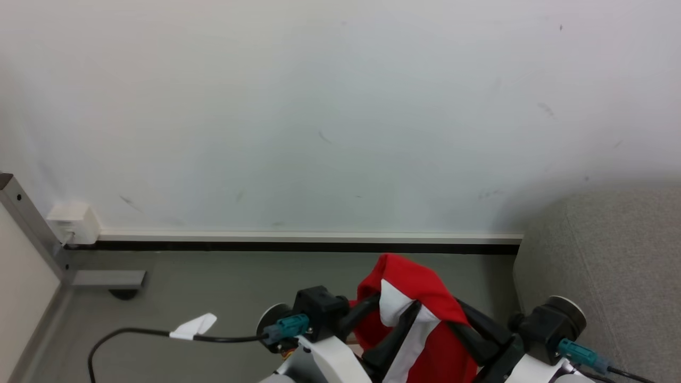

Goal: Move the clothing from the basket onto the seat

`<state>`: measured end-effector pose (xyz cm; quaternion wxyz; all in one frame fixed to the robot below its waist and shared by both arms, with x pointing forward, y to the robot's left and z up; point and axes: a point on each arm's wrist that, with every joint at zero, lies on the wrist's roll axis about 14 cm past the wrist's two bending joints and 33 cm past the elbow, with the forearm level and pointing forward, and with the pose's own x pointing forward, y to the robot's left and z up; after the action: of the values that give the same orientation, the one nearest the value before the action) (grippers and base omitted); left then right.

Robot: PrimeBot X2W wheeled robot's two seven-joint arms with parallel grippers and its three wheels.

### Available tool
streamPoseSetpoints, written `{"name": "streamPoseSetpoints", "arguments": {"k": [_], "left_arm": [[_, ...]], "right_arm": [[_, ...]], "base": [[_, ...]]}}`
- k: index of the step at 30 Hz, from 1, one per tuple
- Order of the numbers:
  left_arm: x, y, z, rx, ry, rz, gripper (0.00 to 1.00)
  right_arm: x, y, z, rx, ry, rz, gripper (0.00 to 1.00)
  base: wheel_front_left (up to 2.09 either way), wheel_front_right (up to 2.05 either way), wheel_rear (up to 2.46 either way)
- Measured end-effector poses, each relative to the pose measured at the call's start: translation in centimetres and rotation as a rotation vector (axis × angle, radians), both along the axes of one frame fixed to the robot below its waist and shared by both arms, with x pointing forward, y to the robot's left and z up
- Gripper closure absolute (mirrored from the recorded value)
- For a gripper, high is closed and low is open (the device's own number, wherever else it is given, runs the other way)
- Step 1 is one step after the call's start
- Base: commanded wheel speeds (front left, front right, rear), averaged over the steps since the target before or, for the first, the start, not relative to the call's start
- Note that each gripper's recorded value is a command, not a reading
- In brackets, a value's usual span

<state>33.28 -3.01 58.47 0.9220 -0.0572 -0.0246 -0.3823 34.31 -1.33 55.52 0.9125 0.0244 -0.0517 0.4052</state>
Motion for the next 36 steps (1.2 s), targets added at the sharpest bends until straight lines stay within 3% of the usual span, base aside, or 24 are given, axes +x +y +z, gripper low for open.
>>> {"name": "streamPoseSetpoints", "arguments": {"k": [9, 16, 28, 36], "left_arm": [[0.7, -1.4, -1.7, 0.003, 0.026, -0.033, 0.0], [-0.1, -5.2, -2.7, -0.008, 0.042, -0.149, 0.0], [-2.3, -11.8, -3.9, -0.011, 0.072, -0.372, 0.0], [-2.9, -13.4, -4.6, -0.019, 0.09, -0.433, 0.0]], "right_arm": [[1.5, -5.1, 0.8, 0.01, -0.024, -0.149, 1.0], [1.4, -10.4, 0.9, 0.009, -0.036, -0.3, 1.0], [-1.4, -19.8, 0.2, 0.007, -0.019, -0.59, 1.0], [-2.1, -22.9, -0.1, 0.032, -0.006, -0.709, 1.0]], "base": [[0.0, 0.0, 0.0], [0.0, 0.0, 0.0], [0.0, 0.0, 0.0], [0.0, 0.0, 0.0]]}}
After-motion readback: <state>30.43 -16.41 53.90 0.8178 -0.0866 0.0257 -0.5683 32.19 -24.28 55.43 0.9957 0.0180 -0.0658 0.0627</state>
